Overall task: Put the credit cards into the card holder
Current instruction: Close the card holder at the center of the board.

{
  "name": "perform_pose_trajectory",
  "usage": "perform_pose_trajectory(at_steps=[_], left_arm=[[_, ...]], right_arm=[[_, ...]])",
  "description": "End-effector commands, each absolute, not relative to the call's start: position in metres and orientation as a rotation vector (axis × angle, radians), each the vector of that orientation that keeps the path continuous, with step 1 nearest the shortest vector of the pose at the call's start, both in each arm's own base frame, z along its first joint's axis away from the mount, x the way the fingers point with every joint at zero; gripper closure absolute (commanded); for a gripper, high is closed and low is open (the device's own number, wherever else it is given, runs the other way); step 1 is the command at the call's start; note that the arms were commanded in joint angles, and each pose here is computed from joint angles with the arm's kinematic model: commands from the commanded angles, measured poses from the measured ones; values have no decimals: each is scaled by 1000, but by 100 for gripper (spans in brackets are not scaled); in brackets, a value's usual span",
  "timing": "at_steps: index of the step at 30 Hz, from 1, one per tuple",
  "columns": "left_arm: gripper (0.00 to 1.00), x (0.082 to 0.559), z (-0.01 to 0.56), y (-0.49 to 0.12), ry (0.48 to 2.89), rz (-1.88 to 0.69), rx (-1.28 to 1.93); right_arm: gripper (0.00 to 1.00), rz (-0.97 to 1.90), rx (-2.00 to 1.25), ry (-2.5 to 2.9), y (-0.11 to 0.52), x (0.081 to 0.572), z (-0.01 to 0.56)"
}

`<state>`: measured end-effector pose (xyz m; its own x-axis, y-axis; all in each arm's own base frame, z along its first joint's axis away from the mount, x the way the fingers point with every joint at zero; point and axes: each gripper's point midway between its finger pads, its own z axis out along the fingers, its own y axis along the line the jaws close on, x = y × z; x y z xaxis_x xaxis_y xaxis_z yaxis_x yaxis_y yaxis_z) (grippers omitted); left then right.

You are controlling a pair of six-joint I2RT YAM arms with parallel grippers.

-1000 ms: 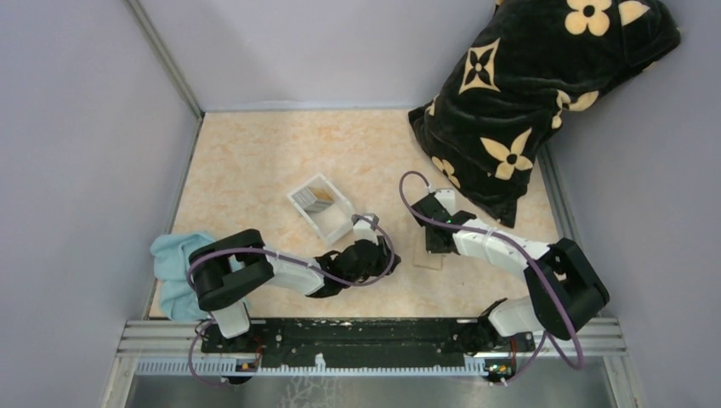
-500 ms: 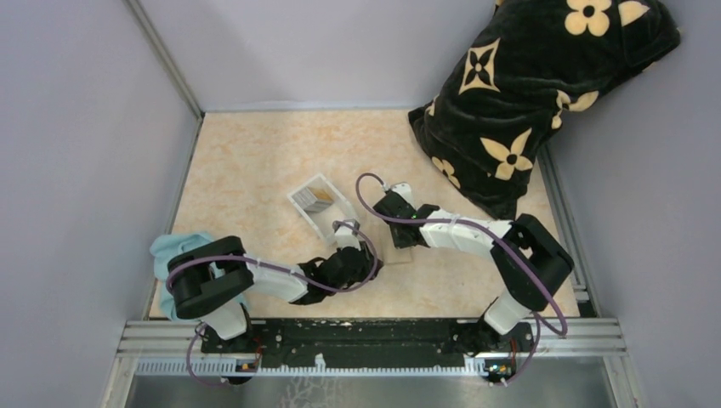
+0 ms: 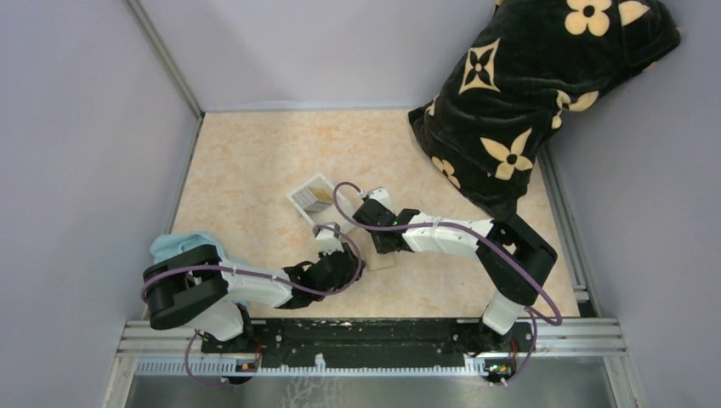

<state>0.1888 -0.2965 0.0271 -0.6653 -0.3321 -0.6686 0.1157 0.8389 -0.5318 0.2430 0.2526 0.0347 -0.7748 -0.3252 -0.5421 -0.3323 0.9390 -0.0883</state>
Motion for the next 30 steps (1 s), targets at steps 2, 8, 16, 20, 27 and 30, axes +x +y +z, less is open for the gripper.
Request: perform_pose_trajectory(at_steps=[2, 8, 16, 20, 27, 30], left_arm=[[67, 198, 35, -295, 2159, -664, -191], [67, 201, 35, -298, 2158, -651, -191], [67, 203, 33, -305, 2167, -643, -183], [67, 203, 30, -307, 2172, -640, -180], [67, 203, 29, -311, 2177, -648, -177], [67, 204, 29, -312, 2177, -648, -177]], right_arm=[[80, 41, -448, 2482, 258, 243, 54], [77, 44, -435, 2461, 258, 245, 65], [77, 59, -431, 2435, 258, 244, 80], [77, 62, -423, 2422, 257, 244, 86], [79, 30, -432, 2433, 252, 242, 80], [80, 24, -437, 2439, 251, 242, 75]])
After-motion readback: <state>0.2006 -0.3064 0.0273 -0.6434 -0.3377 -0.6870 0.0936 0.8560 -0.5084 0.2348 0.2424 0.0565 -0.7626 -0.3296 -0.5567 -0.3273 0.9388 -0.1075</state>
